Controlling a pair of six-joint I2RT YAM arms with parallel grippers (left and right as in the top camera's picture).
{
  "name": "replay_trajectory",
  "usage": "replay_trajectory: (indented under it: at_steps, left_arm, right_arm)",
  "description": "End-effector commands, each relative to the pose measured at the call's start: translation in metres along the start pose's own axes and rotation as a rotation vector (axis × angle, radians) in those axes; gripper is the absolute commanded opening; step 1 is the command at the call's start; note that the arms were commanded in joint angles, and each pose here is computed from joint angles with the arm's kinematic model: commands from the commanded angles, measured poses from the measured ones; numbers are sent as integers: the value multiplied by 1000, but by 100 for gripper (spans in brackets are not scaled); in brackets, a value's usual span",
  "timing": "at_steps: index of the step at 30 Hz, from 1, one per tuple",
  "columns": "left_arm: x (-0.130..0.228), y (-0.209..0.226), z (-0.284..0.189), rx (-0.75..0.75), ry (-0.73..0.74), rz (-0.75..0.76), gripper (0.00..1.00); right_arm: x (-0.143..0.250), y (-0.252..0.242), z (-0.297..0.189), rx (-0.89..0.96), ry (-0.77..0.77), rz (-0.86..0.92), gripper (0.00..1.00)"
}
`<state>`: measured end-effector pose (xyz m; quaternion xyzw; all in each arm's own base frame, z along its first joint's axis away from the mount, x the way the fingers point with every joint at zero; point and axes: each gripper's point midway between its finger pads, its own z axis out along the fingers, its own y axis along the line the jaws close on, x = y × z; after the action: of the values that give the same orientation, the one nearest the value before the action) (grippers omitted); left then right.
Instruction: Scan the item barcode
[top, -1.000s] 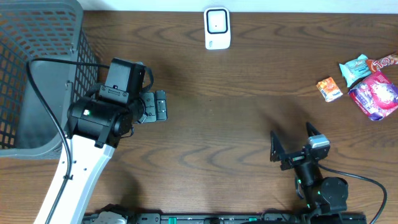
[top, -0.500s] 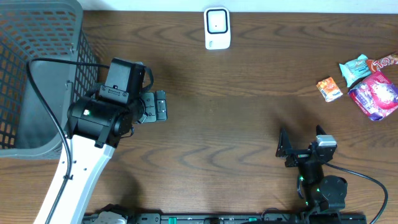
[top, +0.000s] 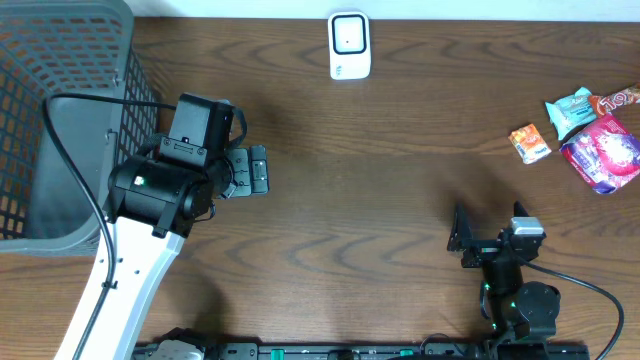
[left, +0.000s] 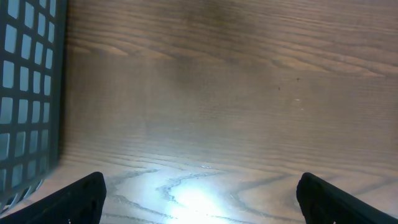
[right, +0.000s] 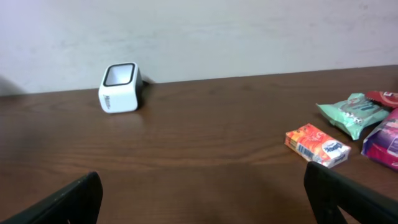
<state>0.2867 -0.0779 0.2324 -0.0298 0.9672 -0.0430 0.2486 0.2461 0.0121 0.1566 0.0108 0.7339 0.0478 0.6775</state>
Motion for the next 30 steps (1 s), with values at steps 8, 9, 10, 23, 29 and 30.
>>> replay_trajectory:
  at_steps: [8, 9, 10, 23, 29, 30]
  left_arm:
    - [-1, 3, 1, -12, 1, 1, 98]
    - [-1, 3, 1, -12, 0, 1, 98]
    - [-1, 3, 1, -12, 0, 1, 98]
    - [-1, 3, 1, -12, 0, 1, 98]
    - [-1, 3, 1, -12, 0, 1, 98]
    - [-1, 3, 1, -12, 1, 1, 98]
  right_arm:
    - [1, -2, 0, 12, 2, -103, 99]
    - [1, -2, 0, 12, 1, -97, 99]
    - [1, -2, 0, 11, 1, -94, 99]
    - [0, -3, 0, 13, -3, -70, 99]
    - [0, -3, 0, 14, -3, -70, 99]
    - [0, -3, 0, 14, -3, -70, 99]
